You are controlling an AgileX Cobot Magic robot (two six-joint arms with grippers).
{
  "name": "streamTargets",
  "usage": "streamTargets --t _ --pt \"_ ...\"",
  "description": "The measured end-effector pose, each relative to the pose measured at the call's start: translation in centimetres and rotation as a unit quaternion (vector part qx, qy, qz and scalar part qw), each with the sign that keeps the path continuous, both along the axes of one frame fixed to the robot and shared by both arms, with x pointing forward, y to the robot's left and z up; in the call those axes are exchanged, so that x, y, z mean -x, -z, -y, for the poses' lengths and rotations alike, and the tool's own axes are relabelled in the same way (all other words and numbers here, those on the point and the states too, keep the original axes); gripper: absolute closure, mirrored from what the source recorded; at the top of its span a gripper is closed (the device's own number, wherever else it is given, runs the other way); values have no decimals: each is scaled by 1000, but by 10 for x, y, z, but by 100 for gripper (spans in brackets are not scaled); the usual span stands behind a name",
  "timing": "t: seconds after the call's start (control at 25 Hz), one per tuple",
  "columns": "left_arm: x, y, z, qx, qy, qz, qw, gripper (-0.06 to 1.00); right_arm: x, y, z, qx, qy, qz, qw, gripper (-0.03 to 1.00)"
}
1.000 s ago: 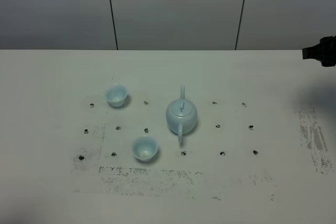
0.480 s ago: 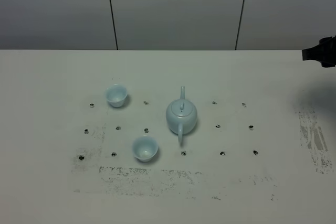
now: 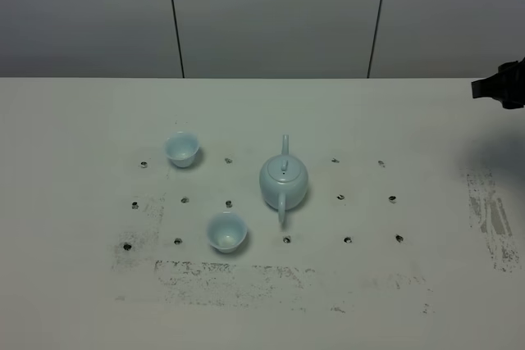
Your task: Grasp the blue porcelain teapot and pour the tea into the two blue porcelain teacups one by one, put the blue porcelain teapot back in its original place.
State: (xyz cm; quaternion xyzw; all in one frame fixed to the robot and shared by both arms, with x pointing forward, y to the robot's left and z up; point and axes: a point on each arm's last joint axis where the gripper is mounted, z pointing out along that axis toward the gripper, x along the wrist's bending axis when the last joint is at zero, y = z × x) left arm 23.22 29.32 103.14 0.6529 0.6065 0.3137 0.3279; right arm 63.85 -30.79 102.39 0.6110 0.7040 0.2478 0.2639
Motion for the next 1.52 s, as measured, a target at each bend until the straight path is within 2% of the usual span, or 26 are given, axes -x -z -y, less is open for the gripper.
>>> streamTargets --t 0.96,1.36,1.52 --pt "0 0 0 1 0 0 1000 60 0 0 0 6 -7 -1 1000 54" --pt "0 0 0 1 0 0 1000 60 3 -5 -2 -19 11 -2 1000 54" --pt "0 0 0 1 0 0 1000 60 8 -13 -15 -29 4 -2 1000 54"
